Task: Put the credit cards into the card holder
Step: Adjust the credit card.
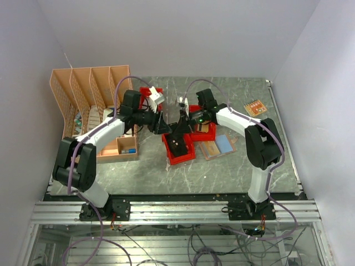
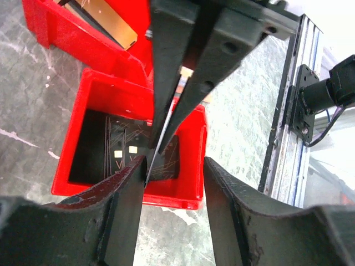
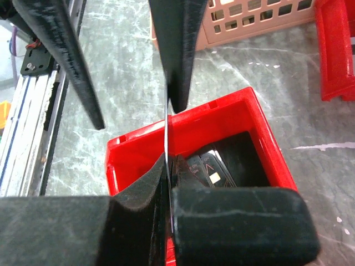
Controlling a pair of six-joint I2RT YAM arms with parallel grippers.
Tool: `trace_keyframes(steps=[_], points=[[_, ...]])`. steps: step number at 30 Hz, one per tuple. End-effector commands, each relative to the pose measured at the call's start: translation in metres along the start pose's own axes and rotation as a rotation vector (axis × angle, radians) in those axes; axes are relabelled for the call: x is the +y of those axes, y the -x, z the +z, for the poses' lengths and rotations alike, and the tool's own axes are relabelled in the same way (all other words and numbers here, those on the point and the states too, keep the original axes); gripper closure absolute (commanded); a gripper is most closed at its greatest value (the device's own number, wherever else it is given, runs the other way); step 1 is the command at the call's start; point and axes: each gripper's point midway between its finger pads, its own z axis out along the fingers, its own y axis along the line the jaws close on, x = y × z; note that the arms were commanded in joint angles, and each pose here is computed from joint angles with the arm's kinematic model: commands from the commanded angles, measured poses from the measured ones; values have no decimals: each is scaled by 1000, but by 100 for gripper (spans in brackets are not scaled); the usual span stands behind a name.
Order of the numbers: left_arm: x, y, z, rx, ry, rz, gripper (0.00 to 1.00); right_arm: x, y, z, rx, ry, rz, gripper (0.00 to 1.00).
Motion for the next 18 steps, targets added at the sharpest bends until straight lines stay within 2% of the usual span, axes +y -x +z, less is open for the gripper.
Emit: trace_keyframes(steps=[1, 4, 7, 9, 14, 18], points=[[-17, 14, -1, -54, -40, 146, 47, 4, 0, 1, 6, 50, -18, 100], [-16, 16, 2, -52, -44, 135, 56, 7, 1, 1, 7, 61, -30, 100], [-15, 14, 6, -28, -71, 102, 76, 8, 2, 1, 6, 63, -38, 100], [-14, 10, 9, -3, -83, 73, 80, 9, 3, 1, 6, 63, -39, 100], [-11, 8, 12, 12, -59, 57, 77, 9, 2, 1, 8, 68, -38, 100], [-2, 10, 8, 17, 13, 68, 53, 10, 2, 1, 11, 72, -41, 100]])
